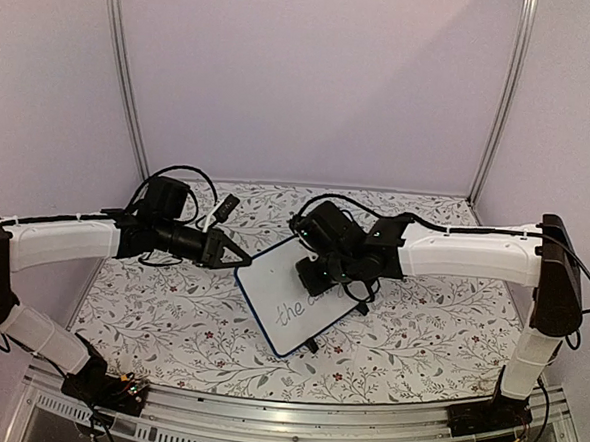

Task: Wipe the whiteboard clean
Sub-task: Erase the whiteboard at the center of the board.

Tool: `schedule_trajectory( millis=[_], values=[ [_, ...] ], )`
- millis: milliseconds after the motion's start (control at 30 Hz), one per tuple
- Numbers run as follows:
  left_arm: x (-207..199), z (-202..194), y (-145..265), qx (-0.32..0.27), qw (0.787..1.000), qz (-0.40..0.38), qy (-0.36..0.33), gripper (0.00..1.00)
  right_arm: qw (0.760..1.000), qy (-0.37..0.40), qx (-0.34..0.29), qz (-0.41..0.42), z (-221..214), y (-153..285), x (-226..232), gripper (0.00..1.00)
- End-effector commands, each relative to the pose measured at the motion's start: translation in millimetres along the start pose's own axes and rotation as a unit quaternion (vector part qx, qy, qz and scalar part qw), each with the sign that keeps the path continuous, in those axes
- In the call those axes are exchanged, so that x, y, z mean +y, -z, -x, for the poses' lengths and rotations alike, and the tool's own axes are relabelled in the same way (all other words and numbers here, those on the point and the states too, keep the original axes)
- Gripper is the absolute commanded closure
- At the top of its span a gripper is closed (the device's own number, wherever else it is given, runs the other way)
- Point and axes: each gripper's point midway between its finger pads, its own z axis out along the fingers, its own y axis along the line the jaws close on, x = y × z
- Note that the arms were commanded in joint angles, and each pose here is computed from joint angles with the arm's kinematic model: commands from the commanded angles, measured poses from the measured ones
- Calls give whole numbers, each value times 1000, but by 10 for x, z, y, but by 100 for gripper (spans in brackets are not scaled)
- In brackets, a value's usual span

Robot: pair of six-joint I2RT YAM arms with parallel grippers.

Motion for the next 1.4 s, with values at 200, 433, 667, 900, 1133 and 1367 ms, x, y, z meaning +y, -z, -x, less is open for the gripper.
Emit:
schedule_trajectory(
  millis=[200, 433, 667, 900, 1133, 1367],
  values=[
    [-92, 1, 27, -2, 1000, -13, -10, 100, 1000, 4, 15, -7, -104, -96, -52, 80],
    [-92, 5, 26, -2, 1000, -14, -10, 100, 999, -8, 30, -8, -333, -66, -116, 80],
    [-82, 3, 22, -2, 1000, -13, -9, 100, 1000, -9, 17, -16, -230, 37, -163, 80],
    [-85, 5, 26, -3, 1000, -13, -10, 100, 999, -10, 11, -31, -189, 105, -265, 80],
    [-88, 3, 26, -2, 1000, -13, -10, 100, 999, -22, 9, -40, -242, 185, -404, 80],
    [-89, 6, 27, -3, 1000, -14, -10, 100, 999, -28, 13, -29, -293, 162, -395, 80]
  ],
)
